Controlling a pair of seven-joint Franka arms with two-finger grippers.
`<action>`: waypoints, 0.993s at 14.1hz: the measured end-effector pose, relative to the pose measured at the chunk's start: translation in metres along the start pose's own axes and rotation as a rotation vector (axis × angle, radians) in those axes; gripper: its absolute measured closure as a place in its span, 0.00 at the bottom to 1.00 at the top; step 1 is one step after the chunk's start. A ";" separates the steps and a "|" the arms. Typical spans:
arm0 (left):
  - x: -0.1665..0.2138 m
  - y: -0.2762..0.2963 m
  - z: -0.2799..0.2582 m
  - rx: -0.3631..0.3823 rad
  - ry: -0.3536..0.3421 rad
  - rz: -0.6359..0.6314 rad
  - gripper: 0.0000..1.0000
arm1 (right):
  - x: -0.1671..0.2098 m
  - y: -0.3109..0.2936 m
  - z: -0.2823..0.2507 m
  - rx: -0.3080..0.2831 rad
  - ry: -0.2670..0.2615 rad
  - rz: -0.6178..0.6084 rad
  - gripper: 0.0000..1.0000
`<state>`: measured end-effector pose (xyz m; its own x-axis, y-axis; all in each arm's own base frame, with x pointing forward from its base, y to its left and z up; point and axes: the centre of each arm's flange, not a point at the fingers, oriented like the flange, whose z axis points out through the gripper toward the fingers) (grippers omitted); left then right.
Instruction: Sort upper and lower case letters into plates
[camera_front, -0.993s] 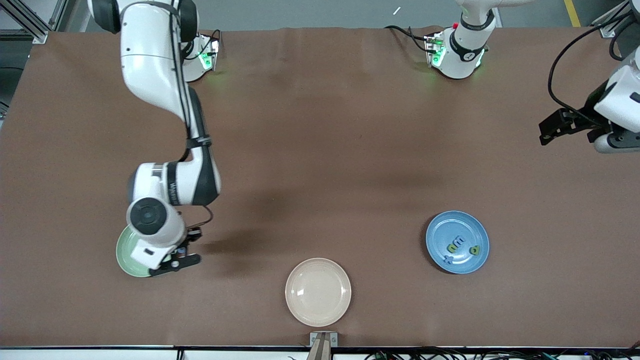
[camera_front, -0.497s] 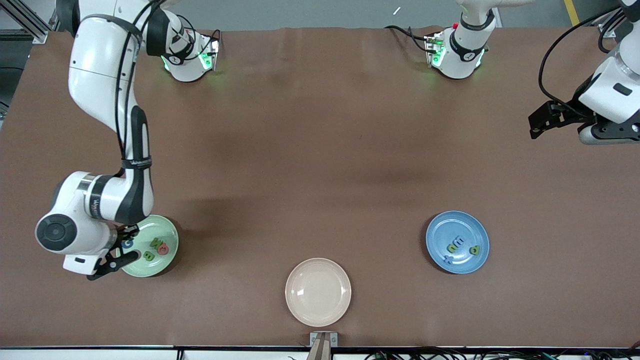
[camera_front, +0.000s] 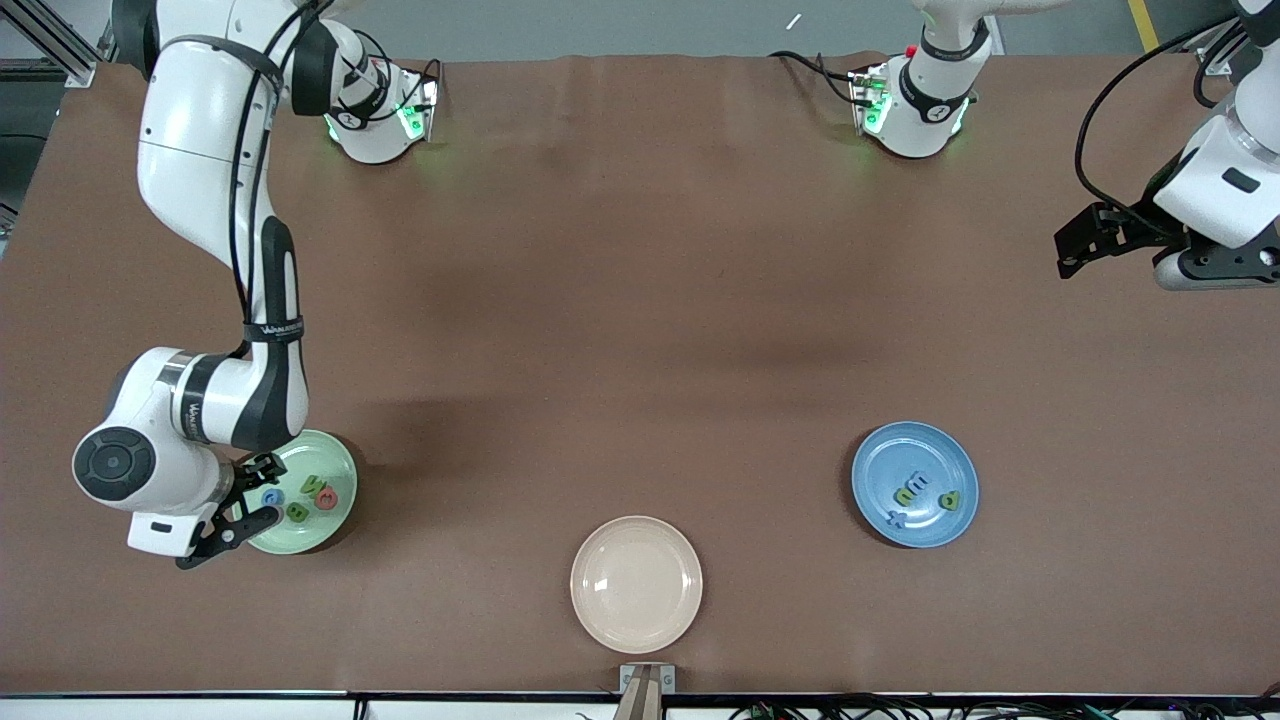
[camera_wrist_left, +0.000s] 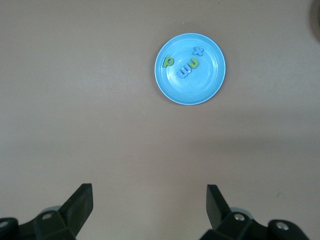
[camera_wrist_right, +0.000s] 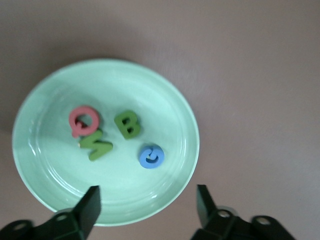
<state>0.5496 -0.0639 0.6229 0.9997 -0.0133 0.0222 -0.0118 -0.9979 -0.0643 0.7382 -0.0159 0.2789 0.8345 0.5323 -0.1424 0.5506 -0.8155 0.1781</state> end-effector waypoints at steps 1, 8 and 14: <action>0.001 0.000 0.003 0.000 -0.002 -0.001 0.00 | 0.006 0.000 -0.014 -0.001 0.034 0.004 0.00; 0.012 0.000 0.015 -0.006 0.014 -0.001 0.00 | -0.029 0.023 -0.142 0.132 0.176 0.174 0.00; 0.013 0.002 0.014 -0.007 0.019 0.003 0.00 | -0.084 0.010 -0.231 0.232 0.177 0.350 0.00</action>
<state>0.5629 -0.0653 0.6092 0.9990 -0.0177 0.0411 -0.0153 -0.9982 -0.0577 0.6787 -0.0158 0.5176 0.9713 0.2301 0.0593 0.2326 -0.9718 -0.0395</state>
